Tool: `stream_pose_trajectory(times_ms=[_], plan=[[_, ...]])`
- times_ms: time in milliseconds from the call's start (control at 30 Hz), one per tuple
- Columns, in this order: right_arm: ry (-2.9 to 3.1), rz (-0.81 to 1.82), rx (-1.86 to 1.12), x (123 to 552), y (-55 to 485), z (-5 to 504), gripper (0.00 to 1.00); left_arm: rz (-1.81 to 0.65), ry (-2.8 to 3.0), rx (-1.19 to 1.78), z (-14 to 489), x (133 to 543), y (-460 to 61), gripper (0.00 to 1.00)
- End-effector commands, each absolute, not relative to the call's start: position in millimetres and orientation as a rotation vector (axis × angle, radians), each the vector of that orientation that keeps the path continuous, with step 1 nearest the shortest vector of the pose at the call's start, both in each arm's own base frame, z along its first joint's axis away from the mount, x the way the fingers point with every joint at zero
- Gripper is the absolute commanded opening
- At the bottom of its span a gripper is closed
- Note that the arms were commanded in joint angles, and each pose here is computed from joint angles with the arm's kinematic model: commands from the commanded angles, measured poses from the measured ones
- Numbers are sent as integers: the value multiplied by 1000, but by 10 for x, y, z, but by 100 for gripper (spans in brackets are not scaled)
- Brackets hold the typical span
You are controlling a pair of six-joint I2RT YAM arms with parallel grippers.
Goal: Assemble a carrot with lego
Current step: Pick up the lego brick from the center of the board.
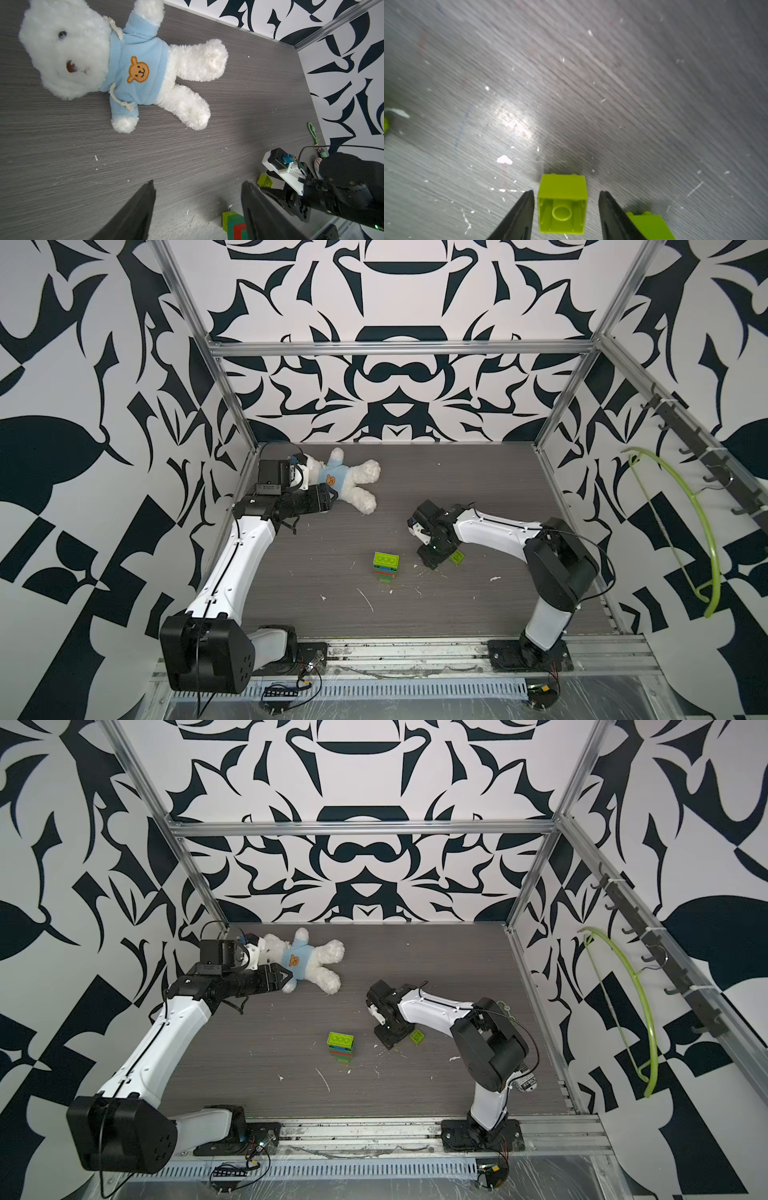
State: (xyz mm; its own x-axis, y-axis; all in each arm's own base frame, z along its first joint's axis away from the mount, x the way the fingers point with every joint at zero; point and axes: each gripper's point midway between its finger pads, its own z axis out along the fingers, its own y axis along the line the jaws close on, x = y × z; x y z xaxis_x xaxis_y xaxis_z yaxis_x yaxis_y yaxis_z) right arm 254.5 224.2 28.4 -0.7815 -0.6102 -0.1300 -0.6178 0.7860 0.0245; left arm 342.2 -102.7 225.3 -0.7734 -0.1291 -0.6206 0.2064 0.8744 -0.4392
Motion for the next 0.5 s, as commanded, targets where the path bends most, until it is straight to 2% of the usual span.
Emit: stream_pose_trajectory(times_ms=[0, 267, 467], plan=[[2839, 107, -999, 2545, 2245, 339, 51, -679, 2377, 60, 2204, 3408, -1065, 72], [2824, 116, -1021, 2526, 2245, 381, 34, -714, 2391, 24, 2188, 3355, -1087, 72], [2648, 240, -1074, 2436, 2345, 1149, 25, -922, 2472, -53, 2077, 2973, -1324, 70]])
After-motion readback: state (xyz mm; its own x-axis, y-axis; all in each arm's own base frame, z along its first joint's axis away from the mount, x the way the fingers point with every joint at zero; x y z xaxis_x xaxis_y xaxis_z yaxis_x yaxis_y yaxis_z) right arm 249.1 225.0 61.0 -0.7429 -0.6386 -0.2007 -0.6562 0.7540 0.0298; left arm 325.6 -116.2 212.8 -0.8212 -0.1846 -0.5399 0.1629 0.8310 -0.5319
